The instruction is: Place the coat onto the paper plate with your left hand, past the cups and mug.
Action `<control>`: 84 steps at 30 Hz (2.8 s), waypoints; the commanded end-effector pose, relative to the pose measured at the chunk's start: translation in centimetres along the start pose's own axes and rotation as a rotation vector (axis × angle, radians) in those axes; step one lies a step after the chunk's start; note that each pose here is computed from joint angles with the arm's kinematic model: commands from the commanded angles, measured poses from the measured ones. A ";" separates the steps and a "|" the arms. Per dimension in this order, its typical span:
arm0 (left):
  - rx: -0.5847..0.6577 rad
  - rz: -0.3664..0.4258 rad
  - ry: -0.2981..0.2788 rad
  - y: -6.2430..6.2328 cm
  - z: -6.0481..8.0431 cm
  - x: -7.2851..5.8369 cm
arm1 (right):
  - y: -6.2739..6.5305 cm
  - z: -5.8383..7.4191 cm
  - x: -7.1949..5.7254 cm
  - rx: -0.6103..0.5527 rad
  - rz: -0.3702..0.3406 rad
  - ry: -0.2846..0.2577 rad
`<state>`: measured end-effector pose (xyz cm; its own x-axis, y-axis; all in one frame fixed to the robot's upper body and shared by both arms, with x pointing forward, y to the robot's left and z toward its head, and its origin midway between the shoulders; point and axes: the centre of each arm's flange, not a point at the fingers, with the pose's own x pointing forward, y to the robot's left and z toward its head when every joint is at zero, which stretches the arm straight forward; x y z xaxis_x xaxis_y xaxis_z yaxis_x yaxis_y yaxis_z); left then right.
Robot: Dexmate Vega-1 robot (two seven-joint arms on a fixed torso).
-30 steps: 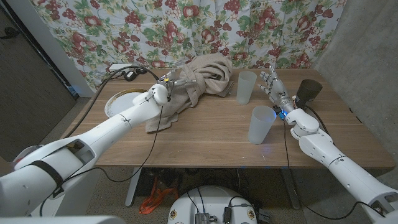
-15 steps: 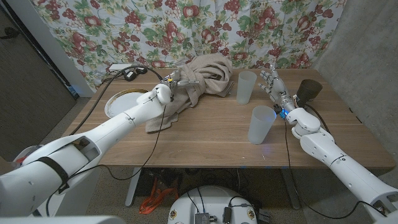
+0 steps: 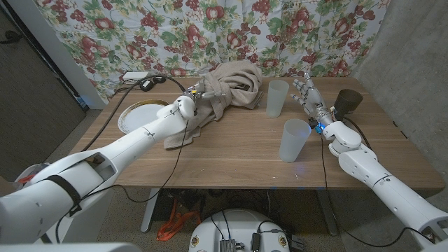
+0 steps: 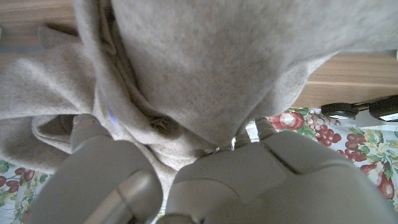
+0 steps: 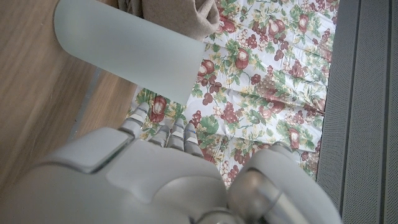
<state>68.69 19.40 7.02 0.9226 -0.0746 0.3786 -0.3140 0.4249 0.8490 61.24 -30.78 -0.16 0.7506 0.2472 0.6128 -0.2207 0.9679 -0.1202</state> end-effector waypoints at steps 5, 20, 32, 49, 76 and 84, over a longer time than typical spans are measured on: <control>-0.010 -0.038 0.026 -1.4 -0.3 0.2 | -0.4 0.4 -0.8 -0.008 -0.008 0.006; -0.059 -0.017 0.025 -2.5 -0.4 0.2 | -1.0 1.5 -1.4 -0.023 -0.008 -0.005; -0.057 -0.022 0.031 -3.4 0.0 0.4 | -1.6 2.2 -1.7 -0.017 -0.009 -0.017; -0.066 -0.122 0.087 -4.1 0.0 1.3 | -2.2 2.3 -1.7 -0.019 -0.016 -0.018; -0.100 -0.043 0.087 -4.6 0.2 1.9 | -2.5 3.4 -1.8 -0.033 -0.024 -0.030; -0.107 -0.075 0.108 -4.7 0.0 2.0 | -2.5 3.5 -1.9 -0.037 -0.029 -0.030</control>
<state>71.71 17.16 3.85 0.9545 -0.0199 0.2975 -0.2475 0.5033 0.8279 58.42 -33.74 1.65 0.7354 0.2218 0.6404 -0.1845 0.9748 -0.1257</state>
